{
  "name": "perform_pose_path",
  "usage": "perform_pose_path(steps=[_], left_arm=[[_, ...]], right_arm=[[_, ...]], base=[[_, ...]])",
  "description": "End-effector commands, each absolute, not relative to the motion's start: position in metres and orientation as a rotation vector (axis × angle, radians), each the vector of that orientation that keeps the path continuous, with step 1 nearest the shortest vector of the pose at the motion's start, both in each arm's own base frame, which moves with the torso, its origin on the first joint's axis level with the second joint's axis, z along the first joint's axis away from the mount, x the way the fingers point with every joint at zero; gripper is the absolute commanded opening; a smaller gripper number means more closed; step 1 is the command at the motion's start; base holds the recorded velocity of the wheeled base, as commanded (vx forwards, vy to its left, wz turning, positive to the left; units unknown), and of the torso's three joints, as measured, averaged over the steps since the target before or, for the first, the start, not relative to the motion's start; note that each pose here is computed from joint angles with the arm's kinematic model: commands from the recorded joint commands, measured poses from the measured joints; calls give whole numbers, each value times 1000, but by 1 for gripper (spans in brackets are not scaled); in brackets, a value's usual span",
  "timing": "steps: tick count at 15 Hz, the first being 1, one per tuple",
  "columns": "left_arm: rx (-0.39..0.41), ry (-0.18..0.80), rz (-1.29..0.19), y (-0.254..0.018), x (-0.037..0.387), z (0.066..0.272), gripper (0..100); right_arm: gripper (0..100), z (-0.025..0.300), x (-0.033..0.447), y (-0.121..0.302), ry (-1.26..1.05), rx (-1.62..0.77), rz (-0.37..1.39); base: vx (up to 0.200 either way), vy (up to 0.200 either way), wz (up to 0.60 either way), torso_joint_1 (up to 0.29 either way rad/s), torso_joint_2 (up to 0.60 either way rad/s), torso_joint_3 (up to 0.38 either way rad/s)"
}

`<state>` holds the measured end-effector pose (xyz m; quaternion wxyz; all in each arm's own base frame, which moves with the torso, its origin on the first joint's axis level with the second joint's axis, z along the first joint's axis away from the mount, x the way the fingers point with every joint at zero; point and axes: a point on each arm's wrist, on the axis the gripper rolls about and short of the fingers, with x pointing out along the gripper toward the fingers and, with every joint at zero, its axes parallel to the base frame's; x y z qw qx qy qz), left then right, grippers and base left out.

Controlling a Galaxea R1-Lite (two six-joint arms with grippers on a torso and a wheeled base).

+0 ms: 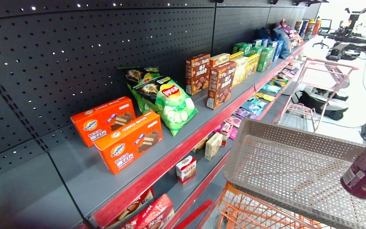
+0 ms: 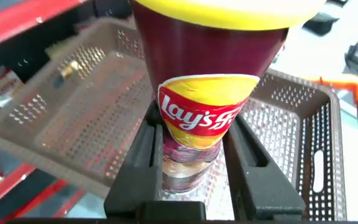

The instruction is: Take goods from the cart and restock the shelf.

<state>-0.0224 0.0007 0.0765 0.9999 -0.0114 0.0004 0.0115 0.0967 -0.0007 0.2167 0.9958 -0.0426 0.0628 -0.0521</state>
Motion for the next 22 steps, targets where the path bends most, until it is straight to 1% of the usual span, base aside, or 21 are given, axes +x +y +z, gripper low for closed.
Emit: perform_pose_path(steps=[1,13,15,17,20,21,22], left_arm=[[-23,1,23,1,-22,77,100],[-23,1,25,1,-22,77,100],[-23,1,23,1,-22,77,100],[-23,1,23,1,-22,77,100],[-23,1,25,1,-22,77,100],[-23,1,23,1,-22,77,100],[-23,1,23,1,-22,77,100]], right_arm=[[0,221,91,3,88,-86,-67],[0,221,91,8,87,-86,-9],[0,226,86,10,52,-83,39],[0,236,80,13,-3,-77,124],[0,256,76,15,-72,-74,166],[0,264,75,19,-99,-76,209],[0,264,75,19,-99,-76,209]], base=[[0,0,600,-12,2,7],[0,0,600,1,3,2],[0,0,600,2,5,0],[0,0,0,0,0,0],[0,0,0,0,0,0],[0,0,0,0,0,0],[0,0,0,0,0,0]])
